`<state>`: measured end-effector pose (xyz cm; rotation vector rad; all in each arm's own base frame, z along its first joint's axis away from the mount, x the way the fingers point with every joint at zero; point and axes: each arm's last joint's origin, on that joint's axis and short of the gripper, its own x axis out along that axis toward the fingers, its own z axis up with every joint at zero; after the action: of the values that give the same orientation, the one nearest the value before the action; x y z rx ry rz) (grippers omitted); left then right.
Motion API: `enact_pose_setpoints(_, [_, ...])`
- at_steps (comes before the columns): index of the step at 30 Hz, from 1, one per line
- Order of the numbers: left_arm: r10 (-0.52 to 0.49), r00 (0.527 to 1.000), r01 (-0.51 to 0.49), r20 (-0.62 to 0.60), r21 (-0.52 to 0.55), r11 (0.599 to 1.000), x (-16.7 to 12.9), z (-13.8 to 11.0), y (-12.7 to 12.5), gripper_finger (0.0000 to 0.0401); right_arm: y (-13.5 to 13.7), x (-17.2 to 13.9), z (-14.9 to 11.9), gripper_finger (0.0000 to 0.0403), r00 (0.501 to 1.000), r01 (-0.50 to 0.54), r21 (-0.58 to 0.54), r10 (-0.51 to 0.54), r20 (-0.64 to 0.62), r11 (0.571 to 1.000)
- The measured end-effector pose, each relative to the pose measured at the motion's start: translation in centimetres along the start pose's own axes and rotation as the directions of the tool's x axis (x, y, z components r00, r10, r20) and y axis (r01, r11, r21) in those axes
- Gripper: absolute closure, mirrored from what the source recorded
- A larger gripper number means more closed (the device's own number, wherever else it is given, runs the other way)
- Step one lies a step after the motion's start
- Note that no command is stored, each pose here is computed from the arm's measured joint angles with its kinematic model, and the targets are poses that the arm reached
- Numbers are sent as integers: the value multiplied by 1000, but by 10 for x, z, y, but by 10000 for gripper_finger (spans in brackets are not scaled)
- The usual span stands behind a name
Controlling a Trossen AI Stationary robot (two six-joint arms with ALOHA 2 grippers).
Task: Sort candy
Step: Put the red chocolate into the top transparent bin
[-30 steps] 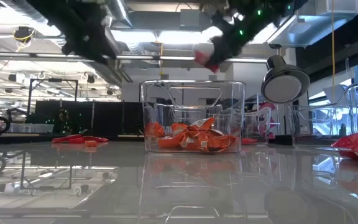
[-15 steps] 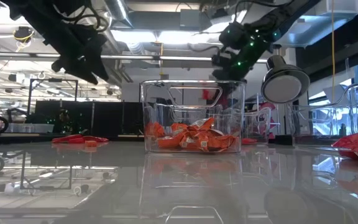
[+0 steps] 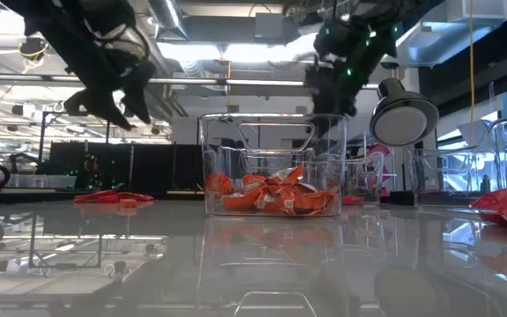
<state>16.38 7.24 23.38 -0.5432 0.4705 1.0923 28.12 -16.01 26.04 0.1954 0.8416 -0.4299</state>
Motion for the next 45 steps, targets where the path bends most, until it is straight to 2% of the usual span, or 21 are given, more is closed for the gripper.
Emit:
enact_pose_setpoints(4, [104,991,-103,-83,12,995,16,-10,0,184,26,-2,8,132,994,-83,-62,87,71,995])
enact_pose_setpoints(8, [265,949,-261,-169,44,964,33,-17,13,184,44,-3,11,132,989,-91,-125,105,108,988])
enact_pose_setpoints(12, [352,914,-352,-202,35,935,46,-13,26,184,54,-4,12,132,985,-92,-167,114,127,982])
enact_pose_setpoints(19, [409,860,-414,-306,50,909,75,-8,48,184,53,-3,13,132,985,-87,-170,110,134,982])
enact_pose_setpoints(24, [473,806,-484,-356,62,873,92,-10,64,184,53,-2,11,132,985,-97,-165,119,129,982])
enact_pose_setpoints(26, [469,793,-482,-390,70,873,99,-12,68,184,53,0,8,132,985,-110,-165,130,117,980])
enact_pose_setpoints(31, [407,783,-399,-470,123,909,114,-15,72,184,53,4,0,132,987,-118,-164,134,88,979])
enact_pose_setpoints(38, [405,781,-373,-476,165,913,116,-16,74,189,53,7,-5,132,988,-121,-162,134,71,979])
enact_pose_setpoints(41, [395,783,-360,-481,169,918,116,-16,74,211,53,7,-5,132,988,-121,-162,134,72,979])
enact_pose_setpoints(45, [373,783,-337,-497,164,927,117,-17,73,263,53,7,-5,132,988,-121,-162,134,72,979])
